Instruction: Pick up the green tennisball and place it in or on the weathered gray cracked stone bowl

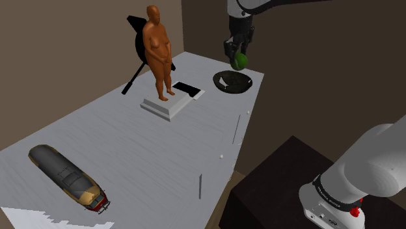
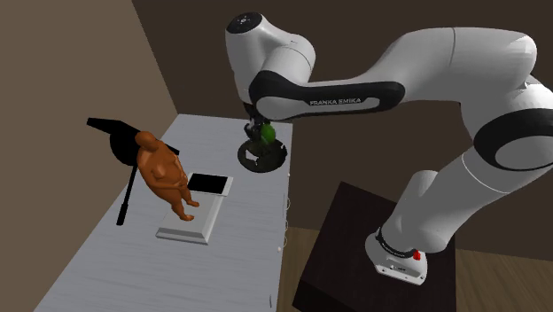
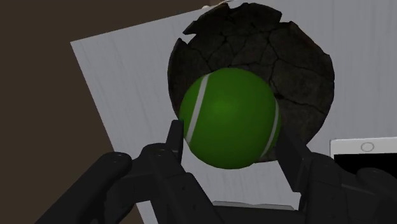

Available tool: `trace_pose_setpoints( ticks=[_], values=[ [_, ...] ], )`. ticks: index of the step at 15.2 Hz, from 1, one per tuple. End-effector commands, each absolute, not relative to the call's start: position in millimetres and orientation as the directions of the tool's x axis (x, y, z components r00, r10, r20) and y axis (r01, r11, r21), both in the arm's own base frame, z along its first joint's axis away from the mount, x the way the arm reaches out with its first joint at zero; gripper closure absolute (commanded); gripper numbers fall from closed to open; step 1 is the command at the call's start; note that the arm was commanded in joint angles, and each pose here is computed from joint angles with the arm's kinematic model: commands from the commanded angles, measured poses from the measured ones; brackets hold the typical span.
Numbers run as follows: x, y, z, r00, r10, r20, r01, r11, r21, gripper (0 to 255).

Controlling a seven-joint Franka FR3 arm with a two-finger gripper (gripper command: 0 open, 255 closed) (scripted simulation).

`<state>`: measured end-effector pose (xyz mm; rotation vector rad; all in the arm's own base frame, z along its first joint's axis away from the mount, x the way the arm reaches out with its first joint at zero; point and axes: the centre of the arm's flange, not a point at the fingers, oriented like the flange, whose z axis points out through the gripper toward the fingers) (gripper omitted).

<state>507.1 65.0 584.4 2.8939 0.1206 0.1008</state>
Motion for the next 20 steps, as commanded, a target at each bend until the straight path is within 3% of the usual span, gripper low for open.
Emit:
trace_pose_setpoints(
  ticks=[1,13,20],
  values=[
    [501,62,576,0.994,0.090,0.058,0.074,-0.967,0.243,255],
    [501,62,512,0.994,0.090,0.058,0.074,-0.967,0.243,255],
    [501,62,512,0.994,0.090,0.058,0.074,-0.967,0.243,255]
  ],
)
